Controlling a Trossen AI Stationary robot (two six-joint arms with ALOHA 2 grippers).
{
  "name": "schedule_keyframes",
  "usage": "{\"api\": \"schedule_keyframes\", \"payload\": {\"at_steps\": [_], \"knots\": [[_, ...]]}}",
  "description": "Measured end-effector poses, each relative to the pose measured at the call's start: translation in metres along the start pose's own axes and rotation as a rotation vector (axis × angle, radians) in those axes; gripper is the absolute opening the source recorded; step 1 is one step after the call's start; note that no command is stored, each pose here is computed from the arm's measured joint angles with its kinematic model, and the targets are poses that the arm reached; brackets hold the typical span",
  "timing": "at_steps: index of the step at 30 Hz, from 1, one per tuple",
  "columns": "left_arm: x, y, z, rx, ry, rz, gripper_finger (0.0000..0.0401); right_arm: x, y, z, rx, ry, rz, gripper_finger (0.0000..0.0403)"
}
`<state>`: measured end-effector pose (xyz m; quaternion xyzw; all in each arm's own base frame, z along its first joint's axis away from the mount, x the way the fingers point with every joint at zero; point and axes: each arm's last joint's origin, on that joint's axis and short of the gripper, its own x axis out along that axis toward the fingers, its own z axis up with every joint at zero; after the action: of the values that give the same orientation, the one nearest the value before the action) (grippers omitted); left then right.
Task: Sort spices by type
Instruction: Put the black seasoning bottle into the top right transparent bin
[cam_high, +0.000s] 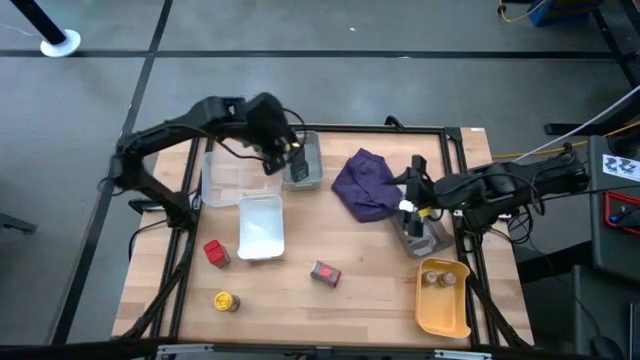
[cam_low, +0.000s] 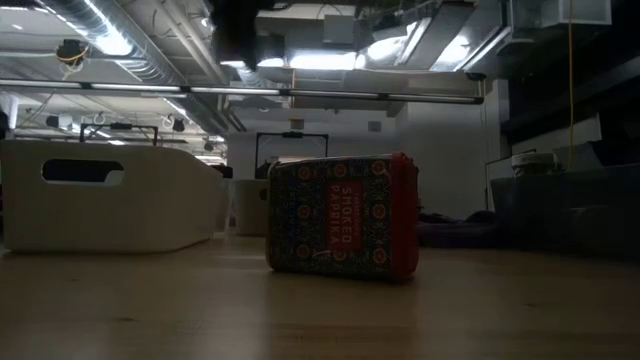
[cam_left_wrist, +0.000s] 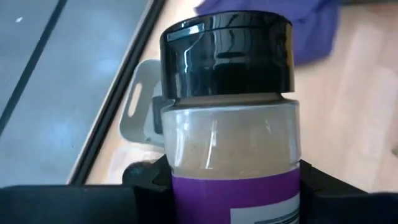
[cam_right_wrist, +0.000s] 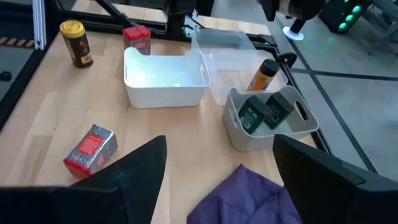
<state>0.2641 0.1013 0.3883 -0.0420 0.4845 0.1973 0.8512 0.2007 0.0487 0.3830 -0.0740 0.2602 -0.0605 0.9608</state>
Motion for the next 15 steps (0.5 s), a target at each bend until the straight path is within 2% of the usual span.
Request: {"api": "schedule_keyframes", "payload": {"at_steps": [5,12,15], "knots": [[0.021,0.008,-0.049,-0.143,-0.150,0.041,0.0156,-0.007,-0.003,-0.004,-0.008,0.024,-0.001,0.0294],[0.089,0.004,-0.113,-0.328,-0.447,0.071,0.0158,-0.007,-0.003,-0.005,-0.009,0.026,-0.002,0.0294],[0.115,0.000,-0.136,-0.362,-0.520,0.083,0.0158,-0.007,-0.003,-0.004,-0.004,0.026,-0.002,0.0294]]}}
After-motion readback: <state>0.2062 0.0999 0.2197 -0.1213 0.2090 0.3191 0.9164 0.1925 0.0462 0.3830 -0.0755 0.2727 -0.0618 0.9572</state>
